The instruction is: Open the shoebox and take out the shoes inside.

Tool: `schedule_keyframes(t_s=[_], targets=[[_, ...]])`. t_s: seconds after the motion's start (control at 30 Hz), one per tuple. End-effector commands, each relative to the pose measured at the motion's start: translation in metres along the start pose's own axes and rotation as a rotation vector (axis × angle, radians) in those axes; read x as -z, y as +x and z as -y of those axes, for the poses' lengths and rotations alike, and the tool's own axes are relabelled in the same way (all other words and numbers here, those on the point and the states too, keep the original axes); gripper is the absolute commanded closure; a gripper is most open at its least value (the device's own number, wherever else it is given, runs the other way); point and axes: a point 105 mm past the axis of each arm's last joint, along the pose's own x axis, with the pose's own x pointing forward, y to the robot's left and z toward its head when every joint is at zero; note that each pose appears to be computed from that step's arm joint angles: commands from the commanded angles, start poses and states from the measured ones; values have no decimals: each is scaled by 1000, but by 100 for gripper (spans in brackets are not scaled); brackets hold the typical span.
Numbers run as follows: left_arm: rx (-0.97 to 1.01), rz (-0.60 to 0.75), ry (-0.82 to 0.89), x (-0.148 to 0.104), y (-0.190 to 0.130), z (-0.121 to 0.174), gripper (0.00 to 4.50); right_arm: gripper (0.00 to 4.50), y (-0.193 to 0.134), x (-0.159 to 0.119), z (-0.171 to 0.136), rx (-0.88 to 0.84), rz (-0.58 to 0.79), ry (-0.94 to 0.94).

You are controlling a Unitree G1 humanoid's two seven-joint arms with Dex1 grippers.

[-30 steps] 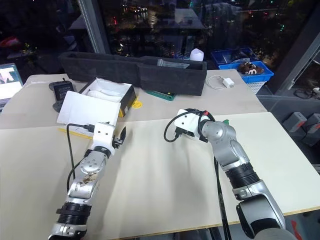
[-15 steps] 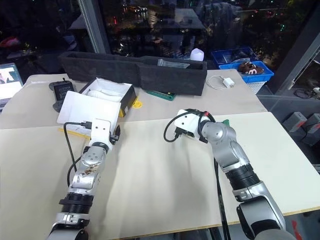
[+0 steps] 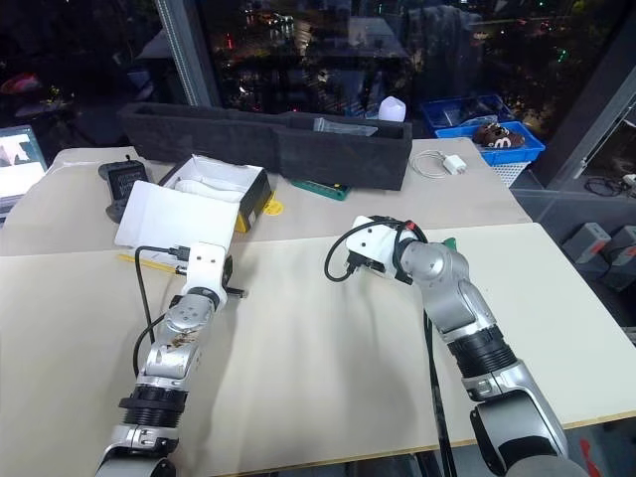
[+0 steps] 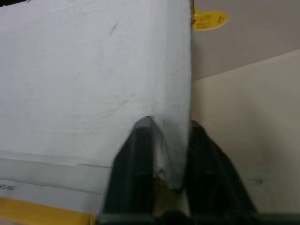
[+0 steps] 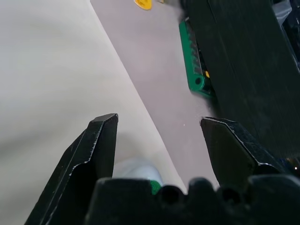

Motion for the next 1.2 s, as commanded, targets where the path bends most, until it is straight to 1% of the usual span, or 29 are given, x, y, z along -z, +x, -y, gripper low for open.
schedule_keyframes(t_s=[0.03,0.17,0.23,0.3,0.4,0.43,0.5,0.57,0.67,0.73,0.83,0.97,1.0,1.07,1.13,1.2], targets=[[12,40,3,-13,-1,2,449,111,-6,-7,9,45,23,1],[91,94,6,-30,-5,3,449,111,-6,-8,8,45,24,3],[162,140,63,-45,-11,-3,449,111,-6,-10,9,48,29,10],[256,182,127,-59,-19,-13,449,111,-7,-12,11,53,37,19],[490,213,213,-77,-43,-26,449,111,-8,-16,13,59,57,42],[538,199,270,-80,-51,-37,449,111,-8,-17,13,59,64,51],[597,100,404,-84,-72,-80,449,111,-6,-17,13,52,69,58],[637,30,460,-88,-88,-101,449,111,-4,-17,13,47,72,59],[729,-76,515,-82,-114,-118,449,111,-1,-18,16,38,82,54],[791,-156,503,-70,-134,-124,449,111,1,-19,19,37,88,47],[825,-229,501,-54,-152,-129,449,111,4,-19,23,37,94,41],[884,-338,475,-18,-184,-124,449,111,7,-19,31,39,98,22],[890,-358,469,-13,-189,-124,449,111,7,-19,32,38,99,19],[900,-451,501,9,-204,-132,449,111,9,-20,34,33,106,11],[902,-493,524,20,-212,-138,449,111,10,-22,35,27,115,4],[884,-476,530,18,-210,-141,449,111,10,-24,35,21,122,1]])
